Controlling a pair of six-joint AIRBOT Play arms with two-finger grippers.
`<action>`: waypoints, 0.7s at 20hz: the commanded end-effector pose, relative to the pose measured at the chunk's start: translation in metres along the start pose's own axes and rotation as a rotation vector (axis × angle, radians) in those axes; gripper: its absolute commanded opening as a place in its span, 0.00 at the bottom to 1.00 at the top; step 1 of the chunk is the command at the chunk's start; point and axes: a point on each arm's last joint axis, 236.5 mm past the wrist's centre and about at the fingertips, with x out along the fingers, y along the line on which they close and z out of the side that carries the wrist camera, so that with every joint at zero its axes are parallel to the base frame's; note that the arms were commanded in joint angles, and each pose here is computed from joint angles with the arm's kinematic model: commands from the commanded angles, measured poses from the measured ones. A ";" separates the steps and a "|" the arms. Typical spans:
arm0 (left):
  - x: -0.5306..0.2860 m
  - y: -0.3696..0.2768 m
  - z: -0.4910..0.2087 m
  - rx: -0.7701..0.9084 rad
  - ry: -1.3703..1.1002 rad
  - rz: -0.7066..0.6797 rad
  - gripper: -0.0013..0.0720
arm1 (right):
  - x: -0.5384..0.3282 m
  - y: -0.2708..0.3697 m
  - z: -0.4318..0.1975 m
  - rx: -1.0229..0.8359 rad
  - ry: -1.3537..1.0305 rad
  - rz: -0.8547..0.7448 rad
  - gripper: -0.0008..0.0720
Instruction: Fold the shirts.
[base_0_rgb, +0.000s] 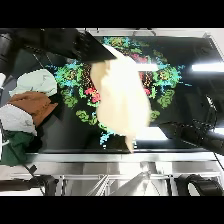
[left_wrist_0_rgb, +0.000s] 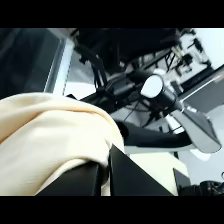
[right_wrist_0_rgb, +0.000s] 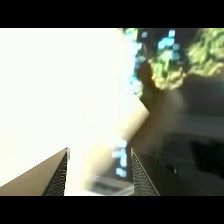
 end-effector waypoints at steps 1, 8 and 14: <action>0.036 0.042 -0.043 -0.084 0.141 0.157 0.04 | -0.001 0.001 -0.014 -0.002 0.060 0.003 0.61; -0.022 0.143 -0.107 -0.366 0.179 0.341 1.00 | -0.004 -0.021 -0.035 -0.026 0.150 -0.088 0.89; -0.066 0.200 -0.182 -0.692 0.112 0.364 1.00 | -0.004 -0.091 -0.037 0.182 0.195 -0.323 0.89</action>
